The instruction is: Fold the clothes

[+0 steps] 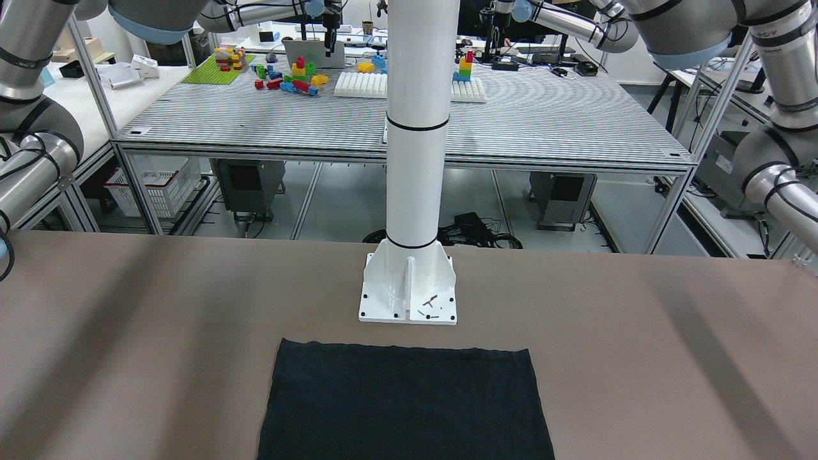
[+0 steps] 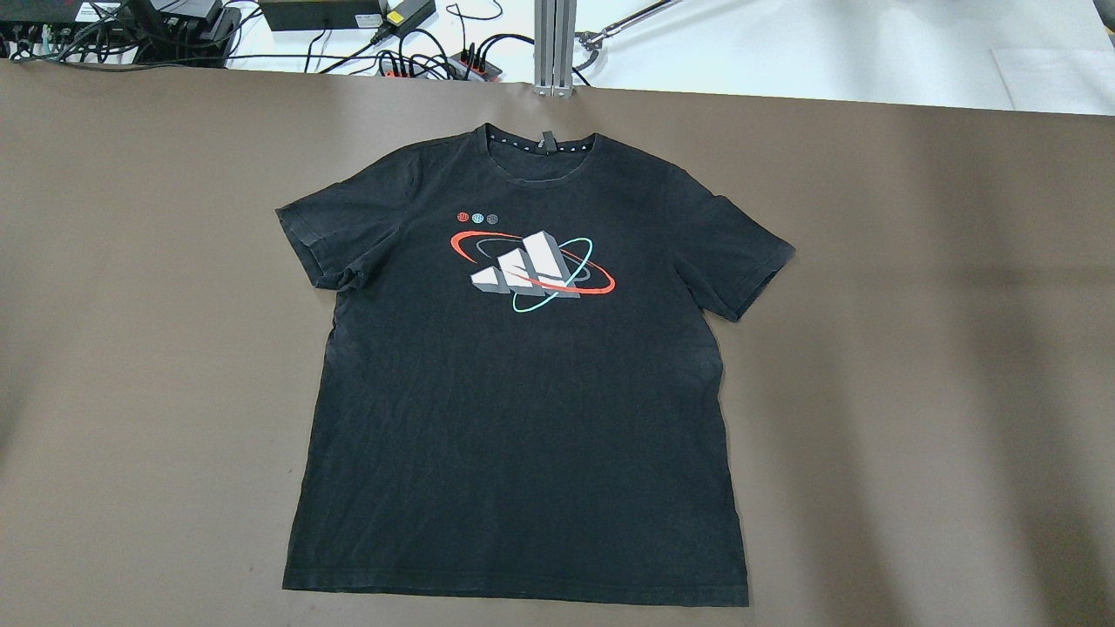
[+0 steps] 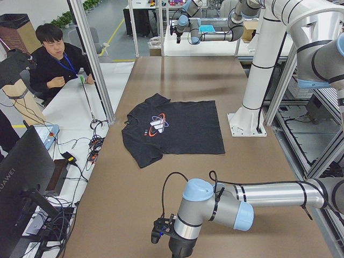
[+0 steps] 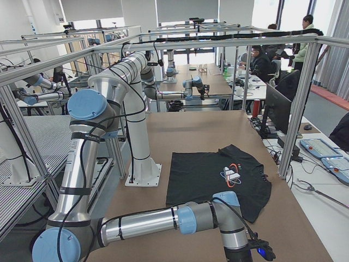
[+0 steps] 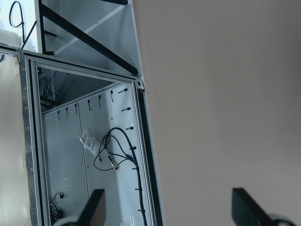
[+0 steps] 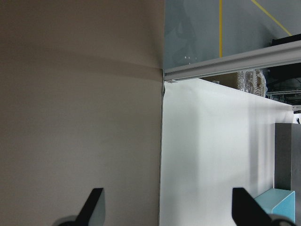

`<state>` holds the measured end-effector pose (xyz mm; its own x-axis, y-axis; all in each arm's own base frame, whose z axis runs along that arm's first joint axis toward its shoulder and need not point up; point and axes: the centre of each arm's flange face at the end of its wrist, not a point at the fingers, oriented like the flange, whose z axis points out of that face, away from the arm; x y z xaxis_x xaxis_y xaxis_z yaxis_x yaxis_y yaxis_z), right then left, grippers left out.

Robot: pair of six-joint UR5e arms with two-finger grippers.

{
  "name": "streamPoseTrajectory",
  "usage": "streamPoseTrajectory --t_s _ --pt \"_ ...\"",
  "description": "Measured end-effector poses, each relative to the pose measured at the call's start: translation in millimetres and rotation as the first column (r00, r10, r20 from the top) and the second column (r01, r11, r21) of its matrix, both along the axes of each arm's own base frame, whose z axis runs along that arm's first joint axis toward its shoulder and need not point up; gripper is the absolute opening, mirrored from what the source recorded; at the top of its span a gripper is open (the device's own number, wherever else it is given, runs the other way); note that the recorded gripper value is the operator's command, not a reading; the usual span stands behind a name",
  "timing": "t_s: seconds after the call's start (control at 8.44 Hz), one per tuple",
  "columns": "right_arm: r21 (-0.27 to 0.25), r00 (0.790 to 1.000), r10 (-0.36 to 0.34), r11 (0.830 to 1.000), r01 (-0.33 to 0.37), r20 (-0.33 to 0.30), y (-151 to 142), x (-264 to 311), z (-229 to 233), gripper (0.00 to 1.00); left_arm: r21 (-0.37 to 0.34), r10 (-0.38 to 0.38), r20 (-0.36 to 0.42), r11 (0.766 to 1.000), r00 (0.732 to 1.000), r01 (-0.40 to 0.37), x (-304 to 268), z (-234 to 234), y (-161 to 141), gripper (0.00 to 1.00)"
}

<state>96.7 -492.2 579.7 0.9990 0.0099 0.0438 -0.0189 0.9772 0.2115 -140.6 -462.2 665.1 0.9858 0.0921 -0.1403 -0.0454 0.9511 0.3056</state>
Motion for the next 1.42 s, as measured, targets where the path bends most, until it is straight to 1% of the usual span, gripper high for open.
streamPoseTrajectory --t_s 0.36,0.83,0.95,1.19,1.42 --pt "0.005 1.000 0.001 1.000 -0.001 0.000 0 0 -1 0.95 0.003 0.000 0.002 1.000 1.000 0.000 0 5 0 0.94" --pt "0.044 1.000 0.000 0.999 0.000 0.002 -1 0 -15 0.95 0.009 0.002 0.001 1.000 1.000 -0.002 0 7 0 0.94" --pt "0.062 1.000 -0.001 0.998 0.001 0.003 -1 0 -23 0.95 0.024 0.003 0.001 1.000 1.000 -0.003 0 5 -1 0.94" --pt "0.118 1.000 -0.003 0.993 0.002 0.007 -3 -2 -39 0.95 0.065 0.002 0.001 0.998 1.000 -0.002 0 -4 -6 0.94" --pt "0.198 1.000 -0.006 0.980 0.002 0.016 -6 -3 -49 0.95 0.093 0.000 0.001 0.996 1.000 0.000 0 -14 -13 0.94"
